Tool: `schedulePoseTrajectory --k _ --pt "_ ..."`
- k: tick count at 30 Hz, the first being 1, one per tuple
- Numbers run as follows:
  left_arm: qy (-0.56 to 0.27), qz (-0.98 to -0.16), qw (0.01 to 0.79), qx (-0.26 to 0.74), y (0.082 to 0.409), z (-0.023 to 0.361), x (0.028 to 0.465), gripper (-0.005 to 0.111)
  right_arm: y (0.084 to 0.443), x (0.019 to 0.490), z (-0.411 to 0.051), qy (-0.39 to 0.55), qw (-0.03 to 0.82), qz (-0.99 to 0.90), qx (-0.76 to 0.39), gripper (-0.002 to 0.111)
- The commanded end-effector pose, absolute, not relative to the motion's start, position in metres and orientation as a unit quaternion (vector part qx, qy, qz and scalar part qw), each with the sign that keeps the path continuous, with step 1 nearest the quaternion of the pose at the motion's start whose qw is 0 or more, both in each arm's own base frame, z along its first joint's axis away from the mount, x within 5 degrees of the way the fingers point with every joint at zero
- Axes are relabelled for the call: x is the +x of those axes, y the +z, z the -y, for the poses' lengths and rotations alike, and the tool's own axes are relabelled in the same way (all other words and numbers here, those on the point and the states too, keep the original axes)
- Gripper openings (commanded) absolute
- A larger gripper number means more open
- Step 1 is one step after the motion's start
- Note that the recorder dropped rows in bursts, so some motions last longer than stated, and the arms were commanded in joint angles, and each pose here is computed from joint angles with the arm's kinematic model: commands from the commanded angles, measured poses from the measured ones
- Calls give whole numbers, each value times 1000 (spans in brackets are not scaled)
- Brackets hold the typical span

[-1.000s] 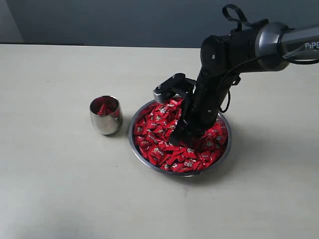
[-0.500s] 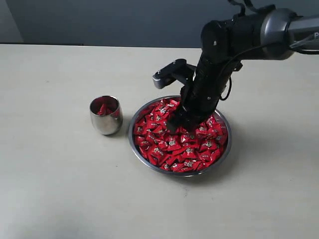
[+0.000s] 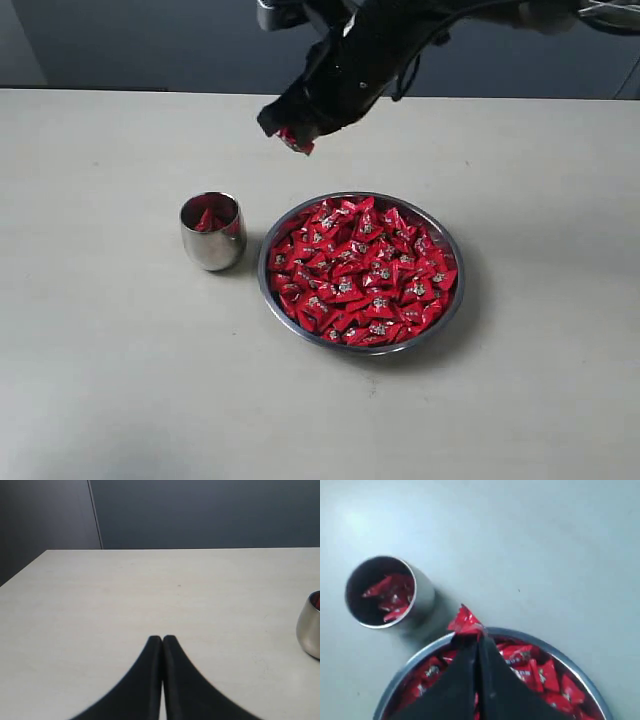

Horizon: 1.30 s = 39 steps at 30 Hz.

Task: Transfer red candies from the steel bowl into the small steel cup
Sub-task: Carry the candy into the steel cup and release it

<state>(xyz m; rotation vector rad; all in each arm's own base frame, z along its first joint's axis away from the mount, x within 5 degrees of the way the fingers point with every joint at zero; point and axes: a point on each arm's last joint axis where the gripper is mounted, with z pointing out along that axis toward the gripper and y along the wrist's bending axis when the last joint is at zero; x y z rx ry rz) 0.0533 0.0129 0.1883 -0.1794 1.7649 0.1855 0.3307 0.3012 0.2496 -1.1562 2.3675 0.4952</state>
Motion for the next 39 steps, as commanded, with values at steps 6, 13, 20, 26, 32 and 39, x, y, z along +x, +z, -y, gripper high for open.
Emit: schedulePoseTrajectory --k 6,13,20,26,32,39 --pt "81 -769 629 -79 187 -13 53 0 215 324 -378 208 177 -820 -503 -1" --pt "81 -769 629 -79 187 -13 53 0 205 321 -381 199 148 -820 -515 -1" --pt "81 -769 629 -79 187 -13 53 0 203 317 -382 199 142 -810 -533 -1" --pt "81 -769 629 -79 187 -13 53 0 204 314 -385 199 146 -799 -548 -1" --pt "81 -769 629 -79 187 -13 53 0 205 316 -387 203 161 -797 -546 -1" --pt "81 -769 629 -79 187 -13 53 0 205 317 -387 202 166 -792 -552 -1"
